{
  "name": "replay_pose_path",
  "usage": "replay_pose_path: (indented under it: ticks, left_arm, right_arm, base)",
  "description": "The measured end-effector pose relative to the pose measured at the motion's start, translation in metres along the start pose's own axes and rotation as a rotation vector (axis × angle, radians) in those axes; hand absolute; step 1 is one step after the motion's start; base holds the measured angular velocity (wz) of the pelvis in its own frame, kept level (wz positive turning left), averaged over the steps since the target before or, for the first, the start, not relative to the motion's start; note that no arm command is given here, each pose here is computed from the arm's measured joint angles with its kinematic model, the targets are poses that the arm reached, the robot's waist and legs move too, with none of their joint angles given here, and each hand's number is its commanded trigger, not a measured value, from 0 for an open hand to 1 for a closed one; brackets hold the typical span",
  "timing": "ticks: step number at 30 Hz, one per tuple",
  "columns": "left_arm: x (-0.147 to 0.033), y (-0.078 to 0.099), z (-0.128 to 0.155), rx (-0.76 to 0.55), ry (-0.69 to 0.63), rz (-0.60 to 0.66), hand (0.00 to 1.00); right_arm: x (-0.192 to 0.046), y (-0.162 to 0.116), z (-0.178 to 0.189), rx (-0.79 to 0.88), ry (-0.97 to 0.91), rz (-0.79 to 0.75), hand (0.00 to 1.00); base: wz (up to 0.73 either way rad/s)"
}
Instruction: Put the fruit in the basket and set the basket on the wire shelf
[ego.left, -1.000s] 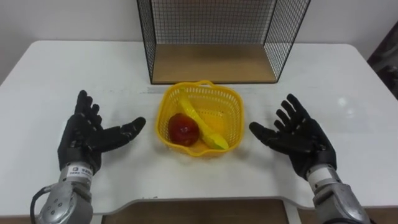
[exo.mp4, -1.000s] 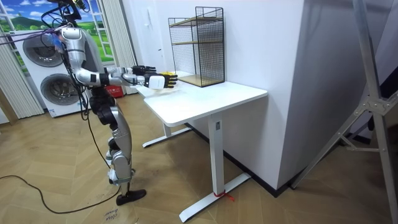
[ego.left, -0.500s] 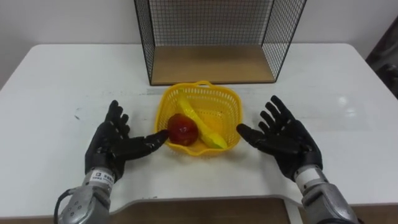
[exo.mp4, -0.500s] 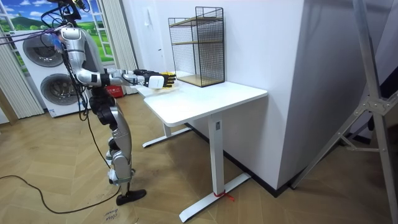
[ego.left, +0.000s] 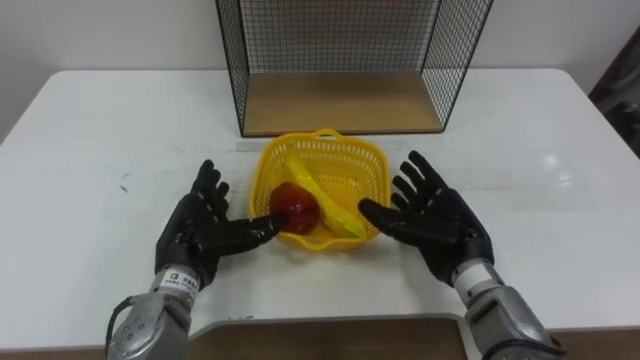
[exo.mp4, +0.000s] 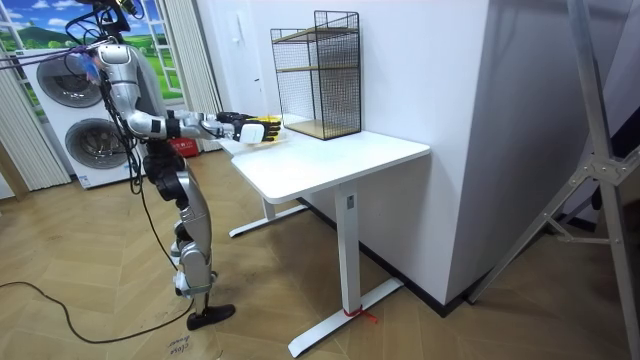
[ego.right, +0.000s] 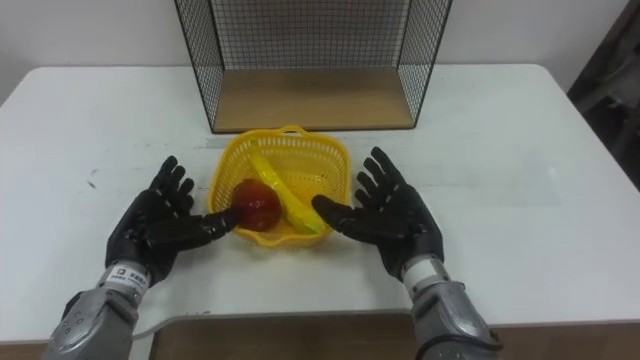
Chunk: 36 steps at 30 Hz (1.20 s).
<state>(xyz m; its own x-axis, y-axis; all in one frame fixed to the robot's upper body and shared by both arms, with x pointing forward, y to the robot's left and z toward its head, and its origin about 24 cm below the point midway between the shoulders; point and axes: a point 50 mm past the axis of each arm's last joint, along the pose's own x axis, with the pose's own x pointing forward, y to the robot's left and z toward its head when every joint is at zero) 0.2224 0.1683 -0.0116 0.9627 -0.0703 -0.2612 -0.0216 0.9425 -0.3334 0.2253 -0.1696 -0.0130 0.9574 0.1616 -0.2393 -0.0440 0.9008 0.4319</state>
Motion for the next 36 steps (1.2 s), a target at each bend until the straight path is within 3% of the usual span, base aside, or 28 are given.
replay_pose_path:
  ticks: [26, 32, 36]
  left_arm:
    - [0.002, -0.002, -0.001, -0.005, 0.003, -0.006, 0.0]
    - [0.006, -0.013, -0.002, 0.007, 0.012, -0.054, 0.0]
    - [0.013, -0.032, -0.001, 0.002, 0.006, -0.116, 0.0]
  right_arm:
    - [0.003, 0.008, -0.011, 0.01, 0.042, 0.035, 0.0]
    - [0.006, 0.015, -0.013, 0.043, 0.047, 0.043, 0.0]
    - [0.008, 0.02, -0.012, 0.034, 0.046, 0.058, 0.0]
  base:
    - [0.0]
    - [0.0]
    - [0.0]
